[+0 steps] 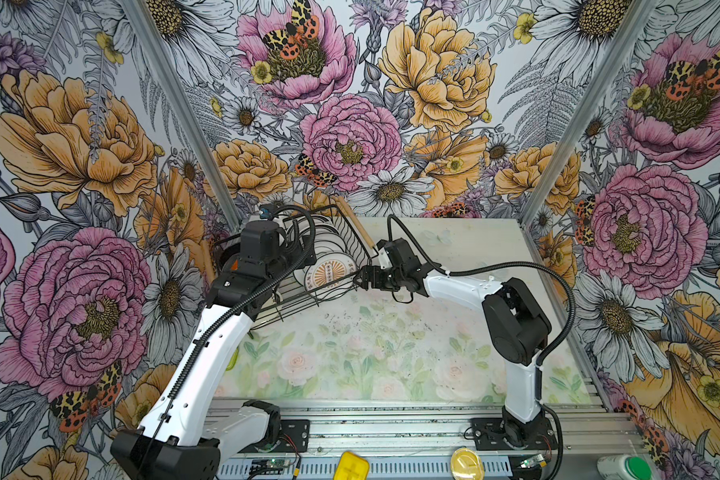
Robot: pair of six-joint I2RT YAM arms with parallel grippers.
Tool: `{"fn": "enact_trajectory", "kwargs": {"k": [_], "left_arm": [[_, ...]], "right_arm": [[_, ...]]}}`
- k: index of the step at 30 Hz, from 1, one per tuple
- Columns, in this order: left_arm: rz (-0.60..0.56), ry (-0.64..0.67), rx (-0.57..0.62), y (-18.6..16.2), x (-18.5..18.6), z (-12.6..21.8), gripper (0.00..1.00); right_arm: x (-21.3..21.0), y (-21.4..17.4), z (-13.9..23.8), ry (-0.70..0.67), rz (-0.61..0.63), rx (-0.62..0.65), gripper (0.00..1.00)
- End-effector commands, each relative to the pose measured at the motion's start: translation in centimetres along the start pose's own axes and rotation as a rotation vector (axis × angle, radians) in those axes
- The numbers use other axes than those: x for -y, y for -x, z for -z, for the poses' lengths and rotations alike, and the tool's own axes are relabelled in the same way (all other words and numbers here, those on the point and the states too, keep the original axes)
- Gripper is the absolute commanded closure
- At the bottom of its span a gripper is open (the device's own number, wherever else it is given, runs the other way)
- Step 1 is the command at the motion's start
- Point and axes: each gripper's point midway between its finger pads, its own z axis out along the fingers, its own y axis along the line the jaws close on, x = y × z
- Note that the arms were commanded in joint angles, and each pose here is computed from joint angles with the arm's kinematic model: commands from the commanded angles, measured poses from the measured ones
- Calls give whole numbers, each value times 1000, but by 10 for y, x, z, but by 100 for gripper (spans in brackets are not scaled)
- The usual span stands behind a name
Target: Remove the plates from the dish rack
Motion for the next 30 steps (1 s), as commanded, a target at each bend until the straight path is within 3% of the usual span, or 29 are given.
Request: {"fn": "enact_trajectory", "kwargs": {"k": [1, 6, 15, 24, 30], "left_arm": [[-67, -52, -203, -32, 6, -19, 1], [-88, -193, -331, -56, 32, -36, 1], [-249, -108, -317, -49, 18, -45, 1], [-403, -226, -383, -59, 36, -69, 2], [-485, -217, -377, -48, 37, -88, 5]], "right_arm": [[-31, 33, 10, 92, 124, 99, 4], [-18, 30, 27, 50, 148, 117, 1], [12, 13, 76, -3, 114, 145, 1], [59, -19, 130, -54, 55, 170, 1], [83, -33, 142, -47, 9, 154, 1]]}}
